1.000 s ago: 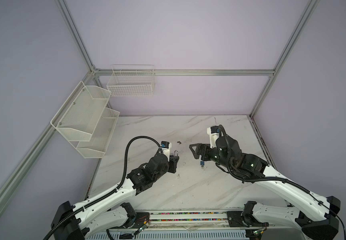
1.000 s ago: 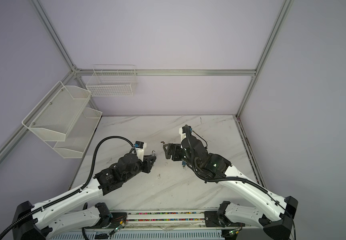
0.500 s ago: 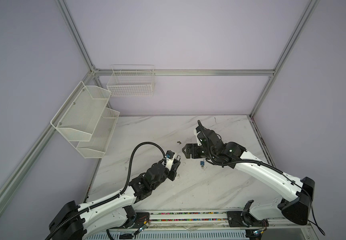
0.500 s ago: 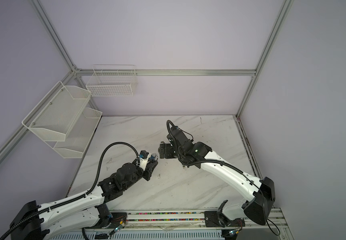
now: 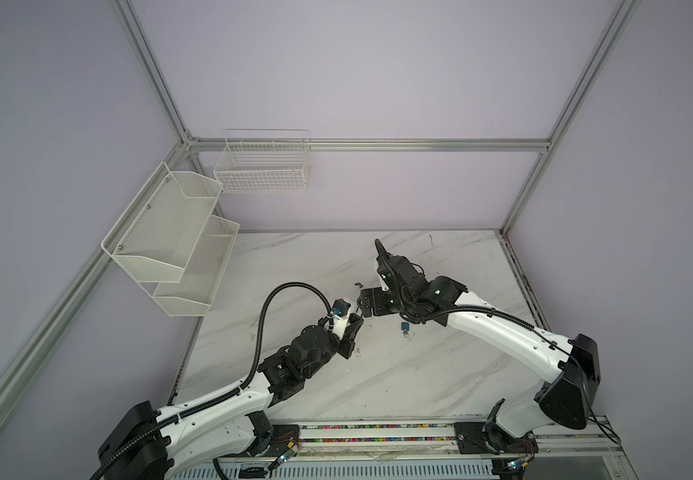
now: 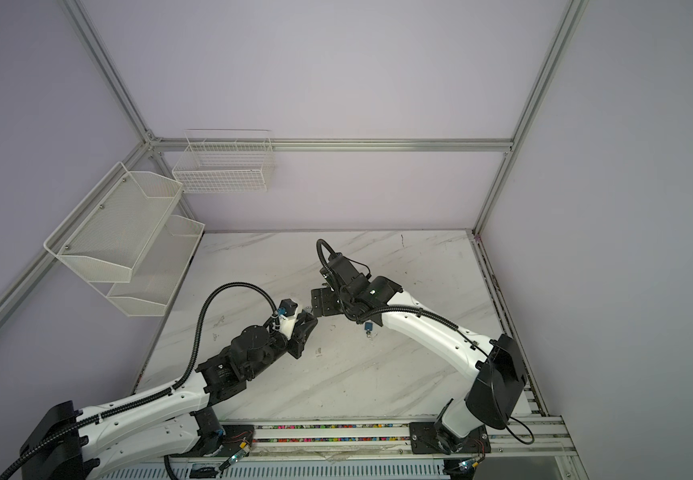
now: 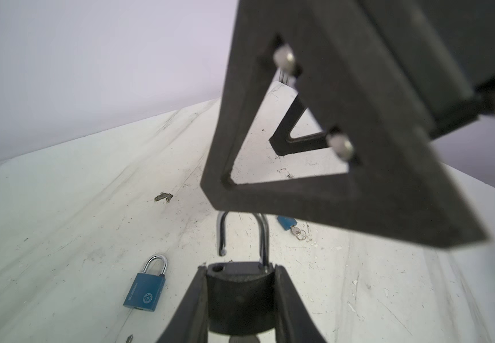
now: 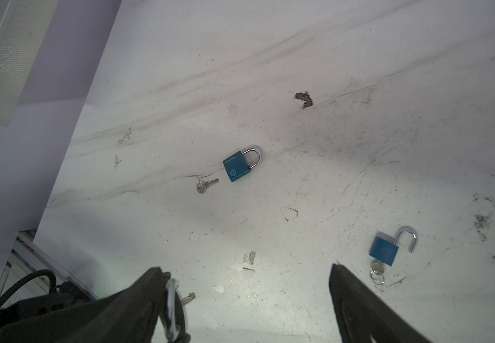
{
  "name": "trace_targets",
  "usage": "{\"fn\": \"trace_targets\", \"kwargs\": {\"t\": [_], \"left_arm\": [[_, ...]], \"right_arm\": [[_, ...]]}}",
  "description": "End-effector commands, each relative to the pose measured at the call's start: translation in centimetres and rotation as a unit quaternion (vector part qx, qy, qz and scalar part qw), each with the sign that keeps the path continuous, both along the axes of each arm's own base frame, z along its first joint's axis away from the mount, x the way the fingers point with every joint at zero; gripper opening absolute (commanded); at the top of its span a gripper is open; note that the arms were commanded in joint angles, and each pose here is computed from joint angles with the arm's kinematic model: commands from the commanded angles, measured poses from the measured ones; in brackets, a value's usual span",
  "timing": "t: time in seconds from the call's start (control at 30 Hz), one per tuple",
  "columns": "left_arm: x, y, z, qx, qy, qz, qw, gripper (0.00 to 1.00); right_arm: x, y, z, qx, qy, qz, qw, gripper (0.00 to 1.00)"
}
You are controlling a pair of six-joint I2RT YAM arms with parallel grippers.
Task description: Unlock with the key
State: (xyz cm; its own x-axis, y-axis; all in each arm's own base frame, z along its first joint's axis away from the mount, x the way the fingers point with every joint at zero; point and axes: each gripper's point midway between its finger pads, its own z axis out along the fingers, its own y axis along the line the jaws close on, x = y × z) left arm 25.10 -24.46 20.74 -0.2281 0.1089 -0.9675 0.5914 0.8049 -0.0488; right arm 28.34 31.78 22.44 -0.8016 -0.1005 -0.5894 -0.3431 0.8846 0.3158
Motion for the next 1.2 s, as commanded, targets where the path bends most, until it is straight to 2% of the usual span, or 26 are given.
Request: {"fn": "trace_targets", "kwargs": {"t": [0.0,0.3,0.6,0.83,1.03,1.17], "left_arm": [[-0.1,0.0,1.1,-0.019,-0.027,-0.003,0.999,0.00],[-0.2,0.2,1.1,-0.012,-0.038,-0.002,0.999,0.00],[0.0,0.4,1.4,-0.016,-0.044,0.005,0.999,0.00],[0.2,0.2,1.7,-0.020,-0.047,0.006,0.999,0.00],[0.6,0.0,1.9,-0.032,-0.036,0.015,0.999,0.00],[1.2,-0.5,1.8,-0.047,0.012,0.041,0.998,0.00]], "right_arm": [[0.6,-0.9,-0.4,-0.036,-0.007,-0.009,0.999,0.90],[1.0,-1.6,-1.6,-0.055,0.010,-0.005,0.998,0.91],[-0.4,-2.1,-2.1,-0.027,0.048,0.035,0.998,0.90],[-1.6,-2.3,-1.2,-0.006,0.045,0.059,0.997,0.90],[-0.8,-4.7,-0.2,-0.018,0.017,0.007,1.000,0.91],[0.5,-7.3,0.5,-0.030,-0.012,-0.041,0.999,0.93]]}}
